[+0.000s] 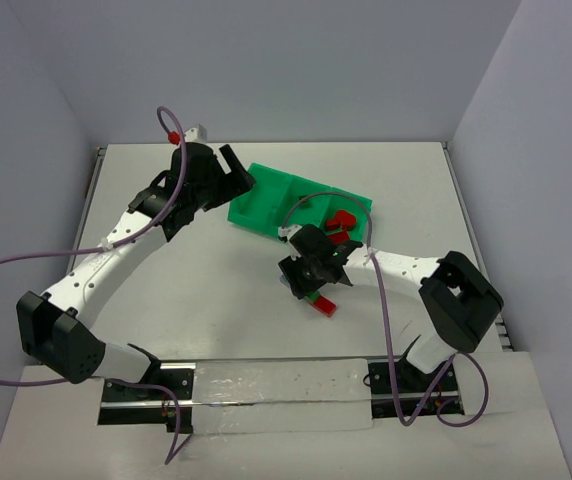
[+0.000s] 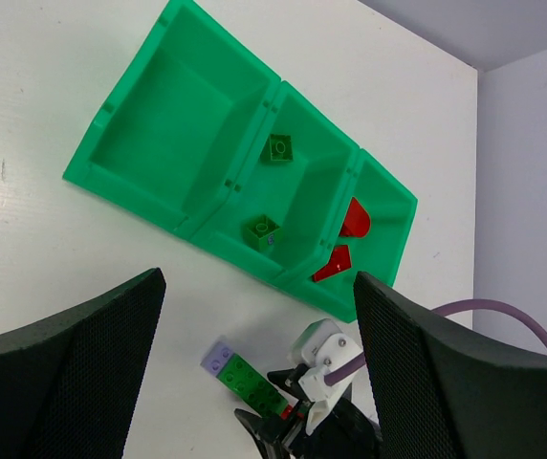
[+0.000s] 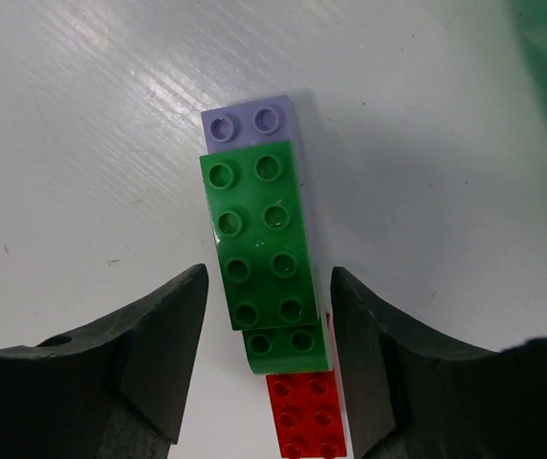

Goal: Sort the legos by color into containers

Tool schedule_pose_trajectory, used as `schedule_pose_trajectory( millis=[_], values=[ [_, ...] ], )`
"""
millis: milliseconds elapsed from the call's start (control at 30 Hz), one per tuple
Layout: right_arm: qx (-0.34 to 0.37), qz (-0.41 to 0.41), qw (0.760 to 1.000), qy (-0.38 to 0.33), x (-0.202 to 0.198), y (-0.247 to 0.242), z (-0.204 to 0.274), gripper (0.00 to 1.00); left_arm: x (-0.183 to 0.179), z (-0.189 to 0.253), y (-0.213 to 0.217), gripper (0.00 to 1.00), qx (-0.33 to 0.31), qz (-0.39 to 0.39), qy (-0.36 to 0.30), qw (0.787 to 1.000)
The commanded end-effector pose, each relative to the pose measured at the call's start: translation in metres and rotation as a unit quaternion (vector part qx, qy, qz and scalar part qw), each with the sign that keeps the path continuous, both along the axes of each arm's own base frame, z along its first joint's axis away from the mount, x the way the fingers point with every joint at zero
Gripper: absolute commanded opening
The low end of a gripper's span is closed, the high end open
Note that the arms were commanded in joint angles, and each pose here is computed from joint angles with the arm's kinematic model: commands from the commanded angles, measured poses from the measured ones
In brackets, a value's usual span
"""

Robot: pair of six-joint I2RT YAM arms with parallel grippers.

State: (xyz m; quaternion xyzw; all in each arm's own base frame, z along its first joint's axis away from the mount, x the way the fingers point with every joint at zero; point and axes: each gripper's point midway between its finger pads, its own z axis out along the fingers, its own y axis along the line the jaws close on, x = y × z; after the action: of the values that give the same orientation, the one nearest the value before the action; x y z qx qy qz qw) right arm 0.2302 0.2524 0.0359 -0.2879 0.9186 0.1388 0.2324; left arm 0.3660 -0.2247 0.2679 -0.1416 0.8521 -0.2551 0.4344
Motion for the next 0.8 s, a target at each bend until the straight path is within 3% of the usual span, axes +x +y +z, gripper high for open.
schedule_pose_trajectory(
  millis=[0,67,233,267,400,533,667,767],
  values=[
    [-0.006,-0.004,1.000,-0.020,0.010,0.006,0.011,0.55,0.001,0.013,0.008,0.87,-0.005,0.011,-0.017,1.000],
    [-0.015,-0.008,1.000,-0.023,0.011,0.003,0.010,0.47,0.002,0.013,0.009,0.87,-0.006,0.010,-0.017,1.000],
    [-0.009,-0.011,1.000,-0.027,0.011,0.001,0.017,0.14,0.001,0.010,0.009,0.87,-0.005,0.006,-0.012,1.000],
    [0.001,-0.005,1.000,-0.024,0.008,0.004,0.022,0.12,0.000,0.008,0.009,0.87,-0.003,0.004,-0.010,1.000],
    [0.068,0.002,0.996,-0.055,0.008,0.017,0.068,0.11,-0.013,-0.014,0.012,0.87,0.014,-0.018,-0.001,1.000],
    [0.208,-0.023,0.971,-0.112,0.020,0.022,0.150,0.09,-0.035,-0.046,0.010,0.79,-0.005,-0.059,0.002,0.998],
    [0.286,-0.063,0.945,-0.143,0.035,0.011,0.197,0.06,-0.051,-0.043,-0.011,0.77,-0.055,-0.126,-0.027,0.990],
    [0.320,-0.096,0.927,-0.170,0.044,-0.001,0.223,0.04,-0.074,-0.029,-0.036,0.80,-0.122,-0.211,-0.062,0.968]
  ],
)
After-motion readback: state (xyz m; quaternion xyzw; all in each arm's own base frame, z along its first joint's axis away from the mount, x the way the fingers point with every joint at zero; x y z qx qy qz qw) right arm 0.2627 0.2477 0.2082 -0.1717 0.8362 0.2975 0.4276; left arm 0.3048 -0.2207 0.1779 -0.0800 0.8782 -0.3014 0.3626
